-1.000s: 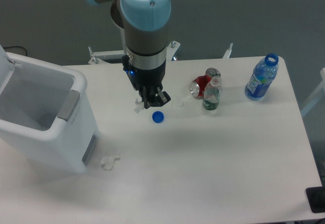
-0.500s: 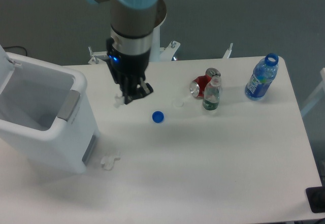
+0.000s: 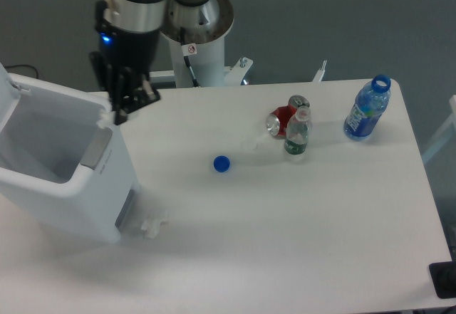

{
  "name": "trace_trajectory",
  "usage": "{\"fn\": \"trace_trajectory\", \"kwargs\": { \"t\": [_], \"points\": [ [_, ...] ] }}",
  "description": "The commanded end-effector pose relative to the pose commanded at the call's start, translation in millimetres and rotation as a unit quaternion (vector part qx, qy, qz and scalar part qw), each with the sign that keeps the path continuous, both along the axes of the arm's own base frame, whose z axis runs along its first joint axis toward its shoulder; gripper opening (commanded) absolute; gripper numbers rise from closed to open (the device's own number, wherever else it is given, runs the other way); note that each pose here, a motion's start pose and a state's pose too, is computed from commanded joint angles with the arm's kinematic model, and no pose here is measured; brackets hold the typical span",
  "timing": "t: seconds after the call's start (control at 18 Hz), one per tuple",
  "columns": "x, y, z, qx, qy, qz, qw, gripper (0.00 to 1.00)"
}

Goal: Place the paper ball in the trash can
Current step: 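Carry the held paper ball over to the white trash bin opening, then open the gripper to drop the paper ball into the bin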

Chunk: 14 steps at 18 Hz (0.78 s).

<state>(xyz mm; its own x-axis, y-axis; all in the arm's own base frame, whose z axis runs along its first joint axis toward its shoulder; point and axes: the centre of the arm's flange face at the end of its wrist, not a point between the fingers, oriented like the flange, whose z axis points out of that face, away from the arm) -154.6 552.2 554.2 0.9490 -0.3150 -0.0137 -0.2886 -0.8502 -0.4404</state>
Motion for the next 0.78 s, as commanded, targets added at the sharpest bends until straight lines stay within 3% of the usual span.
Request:
{"fn": "trace_trajectory", "kwargs": {
  "t": [0.17,0.33,0.39,0.5,0.78],
  "points": [
    [23.3,15.6,-14.2,0.013,0.006,-0.021,0.9997,0.09],
    [46.3,25.6,-20.6,0.012,0.003,-0.037,0.9993,0.36],
    [47.3,27.6,-23.0,0.011,0.001,-0.036,0.9993,0.52],
    [53.9,31.8,-25.6,0.015,0.003,-0.043,0.999,1.0],
    [56.5,34.2,-25.3,0.022,0.009,-0.049,0.9986,1.0]
  ]
}}
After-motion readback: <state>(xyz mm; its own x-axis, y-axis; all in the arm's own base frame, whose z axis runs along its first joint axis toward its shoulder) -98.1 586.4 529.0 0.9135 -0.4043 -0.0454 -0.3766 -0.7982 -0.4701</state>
